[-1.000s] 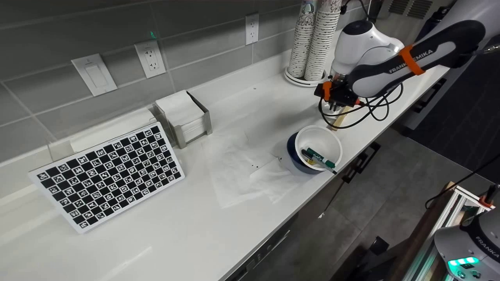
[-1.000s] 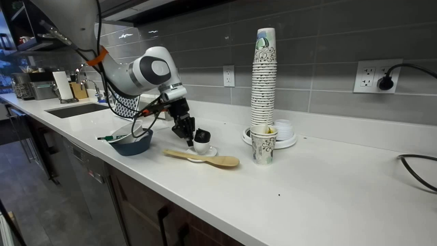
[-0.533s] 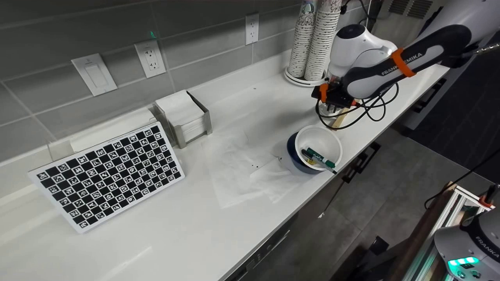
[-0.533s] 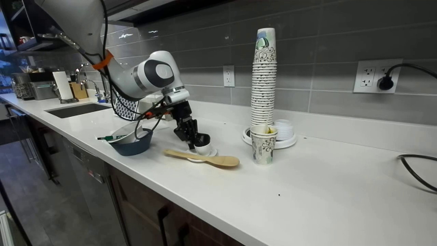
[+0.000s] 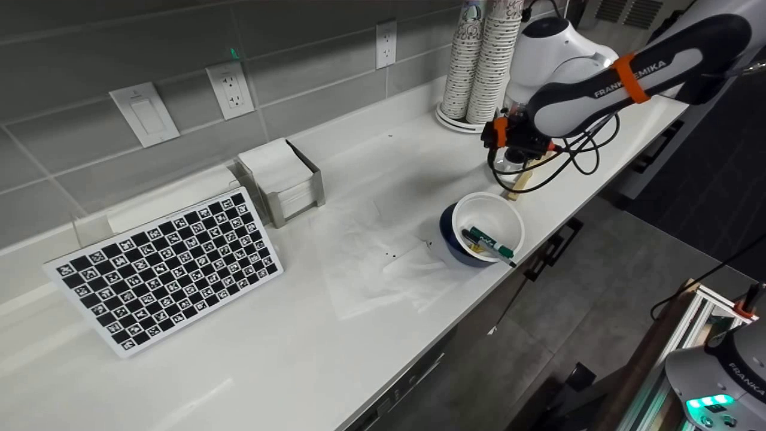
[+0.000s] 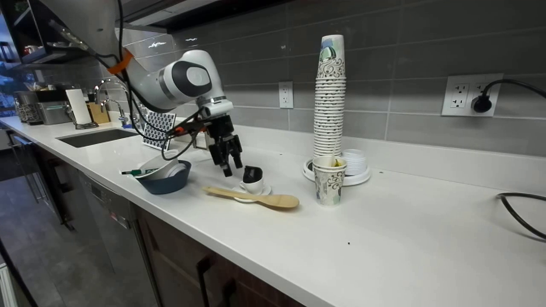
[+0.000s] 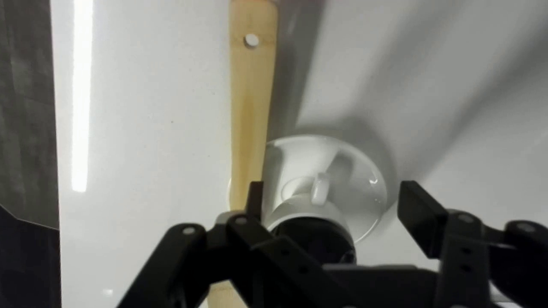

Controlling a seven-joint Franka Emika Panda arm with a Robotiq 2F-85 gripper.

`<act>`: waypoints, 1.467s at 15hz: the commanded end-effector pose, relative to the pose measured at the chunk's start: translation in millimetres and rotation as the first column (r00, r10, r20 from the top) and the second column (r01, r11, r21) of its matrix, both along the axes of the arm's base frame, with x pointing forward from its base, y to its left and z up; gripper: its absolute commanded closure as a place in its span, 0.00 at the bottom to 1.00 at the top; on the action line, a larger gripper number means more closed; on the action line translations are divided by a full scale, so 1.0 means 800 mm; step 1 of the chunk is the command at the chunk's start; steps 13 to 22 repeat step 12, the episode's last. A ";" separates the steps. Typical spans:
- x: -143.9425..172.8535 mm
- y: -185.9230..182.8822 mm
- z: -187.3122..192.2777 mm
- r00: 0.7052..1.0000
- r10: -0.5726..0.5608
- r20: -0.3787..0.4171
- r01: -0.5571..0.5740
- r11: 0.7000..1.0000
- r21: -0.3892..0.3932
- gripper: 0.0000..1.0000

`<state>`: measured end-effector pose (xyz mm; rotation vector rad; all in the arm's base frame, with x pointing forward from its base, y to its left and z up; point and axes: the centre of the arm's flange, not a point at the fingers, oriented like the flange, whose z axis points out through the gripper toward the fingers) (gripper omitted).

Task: Put the small white mug on the ceramic plate on the left

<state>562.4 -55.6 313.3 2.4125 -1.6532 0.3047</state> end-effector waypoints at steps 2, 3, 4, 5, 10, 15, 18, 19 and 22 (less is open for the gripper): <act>-0.079 0.009 0.079 0.977 0.214 -0.002 -0.212 0.967 0.138 0.00; -0.107 0.009 0.088 0.959 0.282 0.000 -0.280 0.953 0.114 0.00; -0.125 0.010 0.096 0.940 0.342 -0.003 -0.340 0.936 0.092 0.00; -0.146 0.011 0.102 0.919 0.393 0.005 -0.393 0.917 0.064 0.00; -0.245 0.023 0.137 0.803 0.596 0.027 -0.595 0.803 -0.037 0.00; -0.190 0.023 0.120 0.828 0.561 0.004 -0.561 0.828 -0.008 0.00; -0.190 0.023 0.120 0.828 0.561 0.004 -0.561 0.828 -0.008 0.00; -0.190 0.023 0.120 0.828 0.561 0.004 -0.561 0.828 -0.008 0.00; -0.190 0.023 0.120 0.828 0.561 0.004 -0.561 0.828 -0.008 0.00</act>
